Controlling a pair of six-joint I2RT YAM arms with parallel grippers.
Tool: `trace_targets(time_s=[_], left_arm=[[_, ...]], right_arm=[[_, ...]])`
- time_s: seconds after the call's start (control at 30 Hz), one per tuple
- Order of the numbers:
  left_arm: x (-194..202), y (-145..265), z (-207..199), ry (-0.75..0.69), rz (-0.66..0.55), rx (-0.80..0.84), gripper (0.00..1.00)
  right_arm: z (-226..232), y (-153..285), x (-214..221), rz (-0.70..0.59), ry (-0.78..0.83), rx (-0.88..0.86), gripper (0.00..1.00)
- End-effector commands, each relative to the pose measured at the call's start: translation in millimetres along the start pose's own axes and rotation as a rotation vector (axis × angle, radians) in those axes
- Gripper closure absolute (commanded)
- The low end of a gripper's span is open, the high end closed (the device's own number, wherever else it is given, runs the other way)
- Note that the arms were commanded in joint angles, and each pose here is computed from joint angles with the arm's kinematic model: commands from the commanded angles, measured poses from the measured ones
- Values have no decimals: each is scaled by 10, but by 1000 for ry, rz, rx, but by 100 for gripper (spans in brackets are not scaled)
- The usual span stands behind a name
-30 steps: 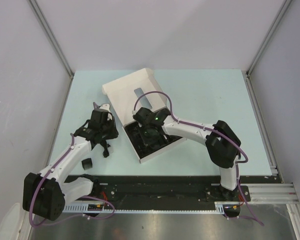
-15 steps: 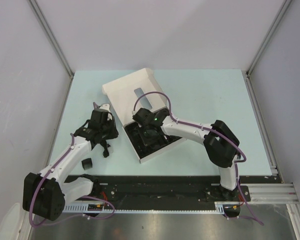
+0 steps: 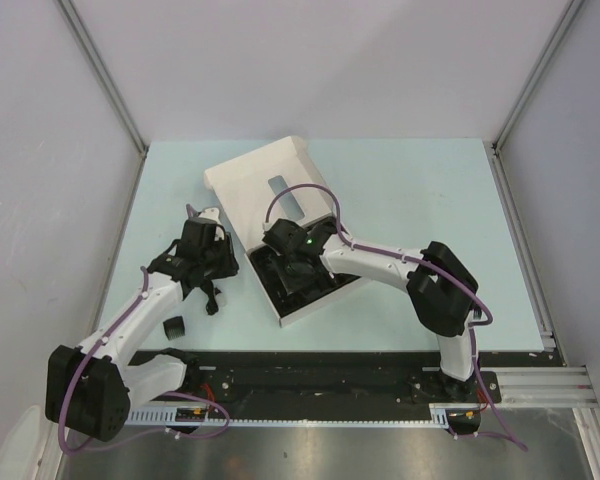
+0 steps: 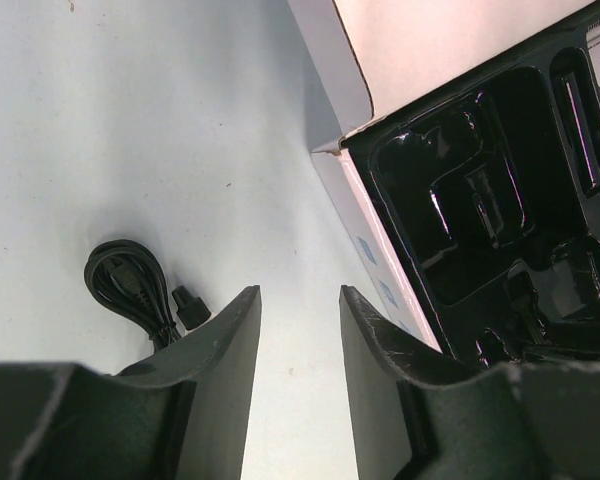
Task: Sort the hair-cutting tools
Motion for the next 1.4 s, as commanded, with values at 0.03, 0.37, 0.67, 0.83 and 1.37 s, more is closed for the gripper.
trace_targets(time_s=[0.03, 0.37, 0.67, 0.83, 1.37], left_arm=[[-36, 21, 20, -17, -16, -11, 56], [-43, 22, 23, -17, -17, -14, 55], [-32, 18, 28, -15, -13, -16, 55], [-34, 14, 31, -14, -13, -17, 55], [-16, 1, 23, -16, -3, -13, 55]], right_arm=[[-60, 195, -106, -50, -7, 35, 70], [-151, 337, -162, -83, -23, 67, 76], [-145, 290, -79, -42, -15, 49, 76], [-122, 259, -26, -14, -11, 35, 71], [-137, 194, 81, 31, -6, 31, 70]])
Point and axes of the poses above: each gripper's point midway between its finger pads, its own y axis back along the fingers, its own z axis along the line the jaws close on, x = y × z, the point moved 2 cm from there along y, back along the fingers, and after that the axes turned 10 degrees about -y, right-handed, at the moved point
